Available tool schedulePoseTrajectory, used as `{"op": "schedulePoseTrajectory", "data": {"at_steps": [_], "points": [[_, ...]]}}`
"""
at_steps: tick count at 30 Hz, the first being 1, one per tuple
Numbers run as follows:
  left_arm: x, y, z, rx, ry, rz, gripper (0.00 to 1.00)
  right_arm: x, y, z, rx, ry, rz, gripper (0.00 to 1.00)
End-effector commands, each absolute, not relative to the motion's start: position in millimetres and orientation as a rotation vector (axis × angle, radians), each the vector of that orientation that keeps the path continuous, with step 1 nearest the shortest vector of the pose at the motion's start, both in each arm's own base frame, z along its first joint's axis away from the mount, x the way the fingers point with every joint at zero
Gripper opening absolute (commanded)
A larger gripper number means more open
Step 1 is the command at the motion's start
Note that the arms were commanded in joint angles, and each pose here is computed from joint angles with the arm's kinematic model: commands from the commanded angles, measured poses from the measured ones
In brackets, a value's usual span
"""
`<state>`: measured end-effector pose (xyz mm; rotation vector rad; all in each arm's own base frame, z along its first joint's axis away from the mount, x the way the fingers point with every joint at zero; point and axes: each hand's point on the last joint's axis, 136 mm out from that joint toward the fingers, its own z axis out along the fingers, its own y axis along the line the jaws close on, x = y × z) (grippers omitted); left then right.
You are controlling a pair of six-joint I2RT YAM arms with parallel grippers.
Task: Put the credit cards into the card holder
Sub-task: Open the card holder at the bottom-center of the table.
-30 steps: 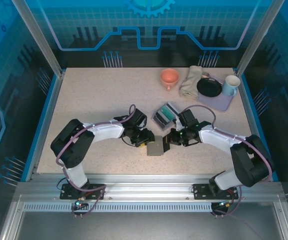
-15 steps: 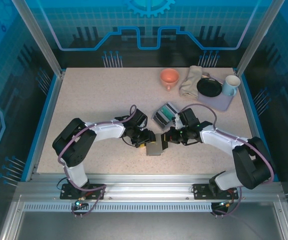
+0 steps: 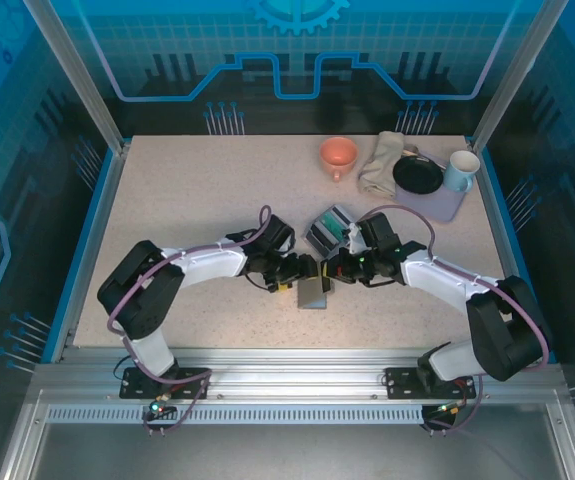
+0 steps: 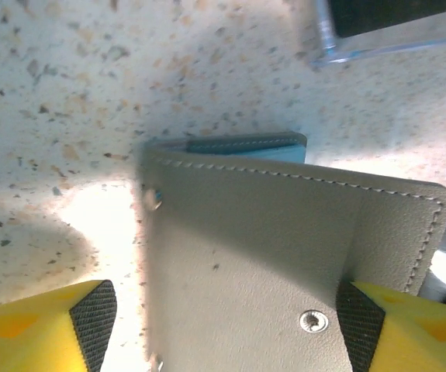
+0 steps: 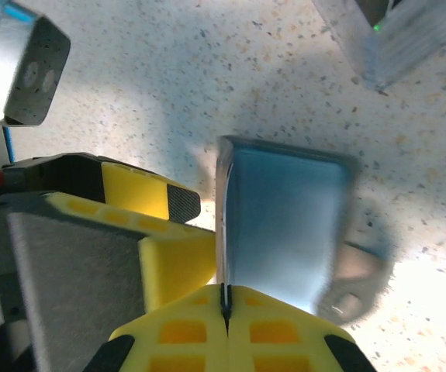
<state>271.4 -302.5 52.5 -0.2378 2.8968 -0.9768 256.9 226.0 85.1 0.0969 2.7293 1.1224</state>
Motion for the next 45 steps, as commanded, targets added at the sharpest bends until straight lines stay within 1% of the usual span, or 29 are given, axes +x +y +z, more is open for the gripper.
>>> {"op": "schedulePoseTrajectory", "data": {"at_steps": [1, 6, 7, 8, 12, 15, 17, 19, 20, 23, 26, 28, 30, 31, 34, 35, 37, 39, 40, 41, 45], "points": [[274, -304, 67, -0.208, 2.828, -1.003, 0.81, 260, 236, 99, 0.124, 2.648, 1.298, 0.03], [274, -306, 68, -0.224, 2.816, -1.035, 0.86, 259, 235, 94, 0.164, 2.637, 1.342, 0.02], [274, -307, 69, -0.223, 2.811, -1.046, 0.91, 258, 235, 92, 0.169, 2.64, 1.343, 0.02], [274, -308, 72, -0.215, 2.804, -1.059, 0.92, 259, 235, 92, 0.171, 2.636, 1.347, 0.02], [274, -313, 78, -0.18, 2.795, -1.094, 0.92, 258, 236, 92, 0.185, 2.613, 1.401, 0.01], [274, -310, 74, -0.191, 2.819, -1.054, 0.89, 259, 236, 91, 0.21, 2.597, 1.439, 0.01], [273, -308, 70, -0.203, 2.835, -1.03, 0.83, 260, 236, 91, 0.224, 2.582, 1.471, 0.01], [273, -308, 68, -0.212, 2.843, -1.03, 0.72, 261, 237, 91, 0.233, 2.569, 1.494, 0.01], [272, -308, 66, -0.215, 2.846, -1.03, 0.69, 261, 237, 91, 0.235, 2.568, 1.505, 0.01], [273, -309, 65, -0.221, 2.847, -1.038, 0.61, 261, 239, 91, 0.233, 2.558, 1.54, 0.01], [274, -310, 67, -0.217, 2.84, -1.048, 0.56, 260, 239, 87, 0.249, 2.568, 1.549, 0.01], [273, -310, 68, -0.213, 2.839, -1.045, 0.49, 261, 240, 88, 0.243, 2.558, 1.558, 0.01], [273, -309, 68, -0.209, 2.839, -1.043, 0.43, 262, 240, 89, 0.244, 2.55, 1.557, 0.01], [273, -309, 69, -0.21, 2.837, -1.042, 0.38, 262, 239, 88, 0.248, 2.551, 1.555, 0.01], [273, -308, 71, -0.201, 2.834, -1.036, 0.27, 263, 239, 88, 0.248, 2.548, 1.559, 0.01], [272, -308, 71, -0.198, 2.834, -1.037, 0.25, 263, 239, 89, 0.246, 2.546, 1.563, 0.01], [273, -308, 72, -0.198, 2.833, -1.036, 0.16, 264, 239, 89, 0.246, 2.548, 1.566, 0.01], [272, -307, 72, -0.195, 2.835, -1.036, 0.1, 264, 239, 88, 0.248, 2.55, 1.567, 0.01], [272, -307, 71, -0.196, 2.836, -1.034, 0.04, 264, 240, 88, 0.247, 2.551, 1.572, 0.01], [273, -307, 71, -0.197, 2.836, -1.034, 0.0, 264, 240, 89, 0.245, 2.551, 1.577, 0.01], [273, -307, 71, -0.197, 2.837, -1.035, 0.0, 264, 242, 89, 0.234, 2.548, 1.597, 0.01]]}}
